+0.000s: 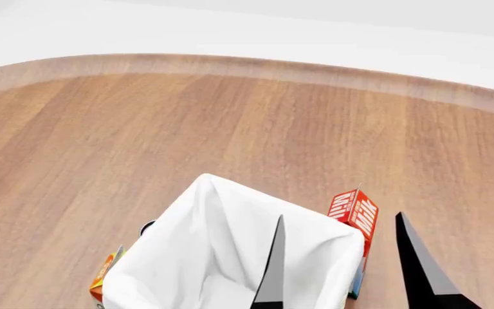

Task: Pick up the butter and put it in the basket.

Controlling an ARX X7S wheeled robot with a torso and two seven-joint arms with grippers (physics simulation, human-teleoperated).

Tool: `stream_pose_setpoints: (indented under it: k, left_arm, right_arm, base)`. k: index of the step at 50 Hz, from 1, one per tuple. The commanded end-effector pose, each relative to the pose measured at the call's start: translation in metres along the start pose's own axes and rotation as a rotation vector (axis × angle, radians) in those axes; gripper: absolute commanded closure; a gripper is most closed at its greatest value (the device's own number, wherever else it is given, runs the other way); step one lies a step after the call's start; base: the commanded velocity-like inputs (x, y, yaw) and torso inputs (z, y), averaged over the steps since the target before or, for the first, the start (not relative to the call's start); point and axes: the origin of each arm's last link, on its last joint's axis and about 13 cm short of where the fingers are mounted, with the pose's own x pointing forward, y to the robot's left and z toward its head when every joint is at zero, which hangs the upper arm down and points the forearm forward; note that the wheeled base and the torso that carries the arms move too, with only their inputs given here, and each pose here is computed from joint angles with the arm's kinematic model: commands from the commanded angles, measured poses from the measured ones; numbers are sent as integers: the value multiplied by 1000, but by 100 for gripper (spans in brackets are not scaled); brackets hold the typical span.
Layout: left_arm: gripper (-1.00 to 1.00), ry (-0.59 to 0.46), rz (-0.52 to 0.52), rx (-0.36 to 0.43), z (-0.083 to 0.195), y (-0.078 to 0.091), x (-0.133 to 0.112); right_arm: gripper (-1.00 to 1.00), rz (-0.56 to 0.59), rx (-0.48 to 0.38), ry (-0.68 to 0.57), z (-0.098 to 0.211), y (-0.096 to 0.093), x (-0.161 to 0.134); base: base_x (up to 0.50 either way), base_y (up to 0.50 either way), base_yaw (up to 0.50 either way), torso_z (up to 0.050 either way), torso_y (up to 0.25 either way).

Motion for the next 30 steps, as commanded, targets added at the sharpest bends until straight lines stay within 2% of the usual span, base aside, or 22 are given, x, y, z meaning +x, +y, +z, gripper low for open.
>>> stream_pose_setpoints:
  k: [1, 5, 8, 12, 19, 24, 27, 30]
  left_arm:
    - [100, -106, 8, -44, 13, 2, -20]
    - [100, -124, 13, -50, 12, 1, -30]
    - [100, -135, 14, -50, 1, 1, -34]
    - [100, -156, -3, -49, 7, 3, -43]
    - [100, -294, 37, -12, 18, 7, -64]
    - [100, -330, 23, -14, 29, 9, -73]
    - [100, -409, 44, 25, 37, 10, -76]
    - [100, -461, 59, 29, 47, 12, -79]
  right_arm:
    - [-100, -10, -18, -34, -4, -3, 7]
    - [-100, -9, -17, -33, -4, -4, 7]
    - [-100, -12, -16, -36, -3, -4, 7]
    - [-100, -12, -16, -37, -2, -4, 6]
    - [-100, -12, -15, -38, -2, -4, 6]
    - [-100, -13, -16, -41, -1, -4, 6]
    - [-100, -12, -17, -41, -1, -4, 7]
    - [-100, -11, -17, -41, -1, -4, 6]
  base:
    - [0, 0, 0, 0, 0]
    - [0, 0, 0, 0, 0]
    - [0, 0, 0, 0, 0]
    - [0, 0, 0, 0, 0]
    - [0, 0, 0, 0, 0]
    - [0, 0, 0, 0, 0]
    - [0, 0, 0, 0, 0]
    - [0, 0, 0, 0, 0]
